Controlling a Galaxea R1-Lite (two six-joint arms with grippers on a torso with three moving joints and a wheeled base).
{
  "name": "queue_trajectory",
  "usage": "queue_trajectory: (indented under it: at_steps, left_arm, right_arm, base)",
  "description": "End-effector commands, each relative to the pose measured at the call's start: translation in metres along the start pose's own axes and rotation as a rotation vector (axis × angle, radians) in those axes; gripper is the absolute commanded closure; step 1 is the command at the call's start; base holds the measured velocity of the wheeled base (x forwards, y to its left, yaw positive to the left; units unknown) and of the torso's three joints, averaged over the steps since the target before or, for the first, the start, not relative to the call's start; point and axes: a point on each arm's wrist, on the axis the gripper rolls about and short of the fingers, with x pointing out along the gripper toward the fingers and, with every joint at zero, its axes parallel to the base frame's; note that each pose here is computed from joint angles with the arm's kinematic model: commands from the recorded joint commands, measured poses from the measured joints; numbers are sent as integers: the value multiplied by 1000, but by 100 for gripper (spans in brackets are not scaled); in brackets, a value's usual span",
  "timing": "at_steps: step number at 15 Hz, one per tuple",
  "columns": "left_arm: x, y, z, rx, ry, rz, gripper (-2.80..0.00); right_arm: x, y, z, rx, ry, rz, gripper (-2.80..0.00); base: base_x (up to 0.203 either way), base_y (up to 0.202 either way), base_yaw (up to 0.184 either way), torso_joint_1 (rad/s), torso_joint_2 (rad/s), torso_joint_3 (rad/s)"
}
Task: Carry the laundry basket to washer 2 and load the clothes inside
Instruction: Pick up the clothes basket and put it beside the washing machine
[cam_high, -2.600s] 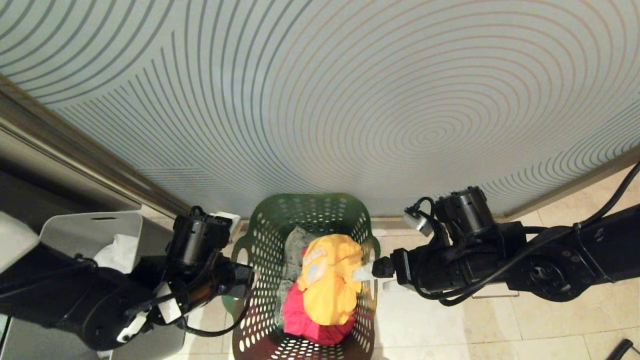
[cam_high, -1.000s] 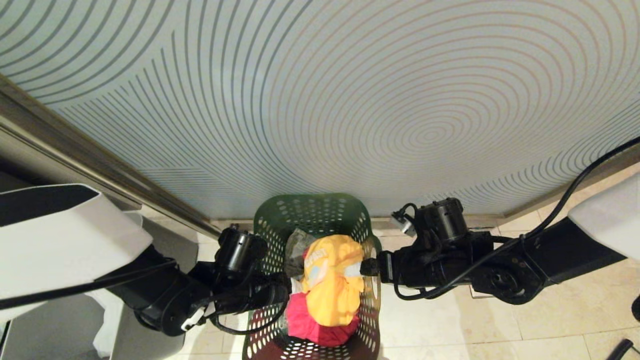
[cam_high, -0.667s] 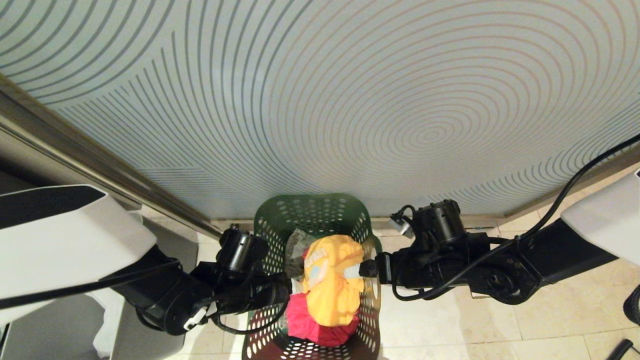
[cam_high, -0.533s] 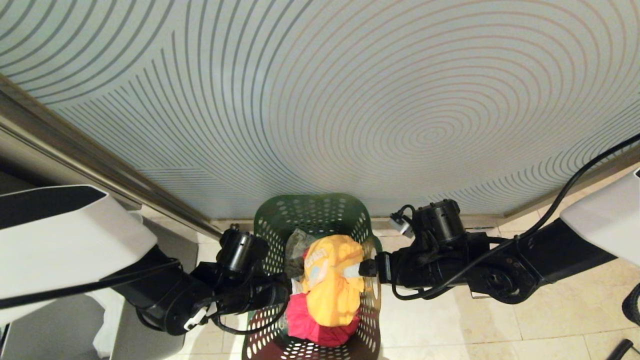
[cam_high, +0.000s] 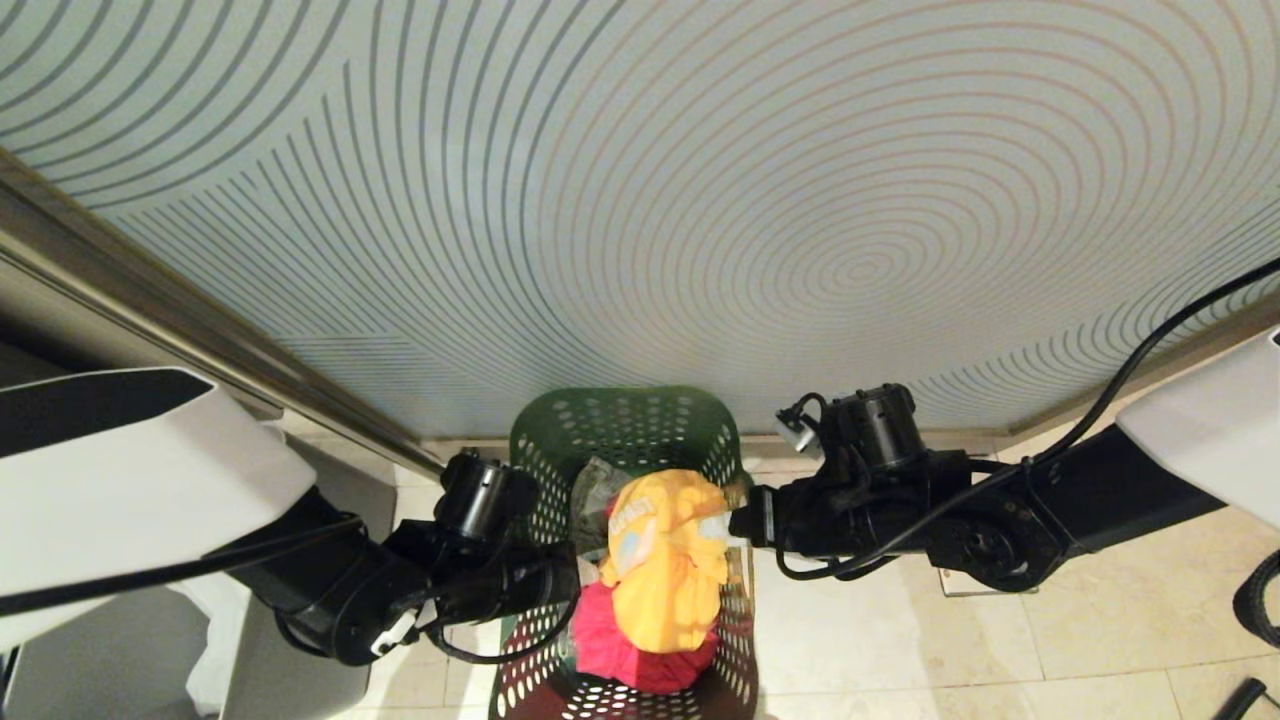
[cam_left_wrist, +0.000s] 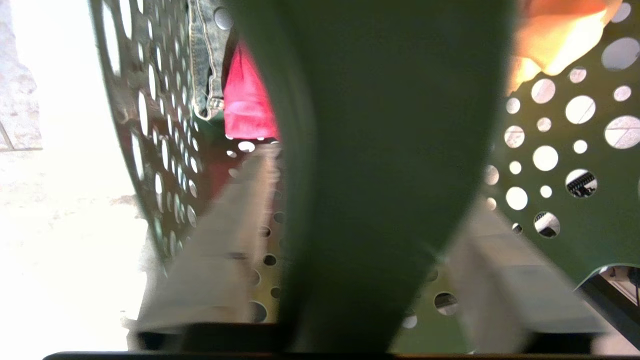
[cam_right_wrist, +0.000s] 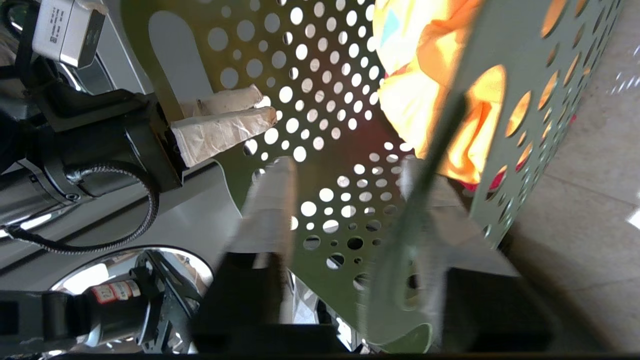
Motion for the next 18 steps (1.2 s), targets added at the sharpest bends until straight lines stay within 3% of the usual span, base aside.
queue_trajectory:
  at_steps: [1, 10, 15, 18]
  left_arm:
    - [-1, -1, 2, -3, -8, -4, 0]
    - [-8, -1, 2, 0, -5, -13, 0]
    - [-8, -1, 1, 1, 1, -11, 0]
    - [-15, -1, -3, 4, 5, -14, 0]
  right_arm:
    - [3, -1, 0, 3, 2, 4, 0]
    - [-7, 8, 2, 2, -13, 20, 0]
    - [-18, 16, 3, 113, -16, 44, 0]
    - [-30, 23, 0, 116, -9, 73, 0]
  base:
    - [0, 0, 0, 0, 0, 0]
    - [0, 0, 0, 0, 0, 0]
    - [0, 0, 0, 0, 0, 0]
    - [0, 0, 0, 0, 0, 0]
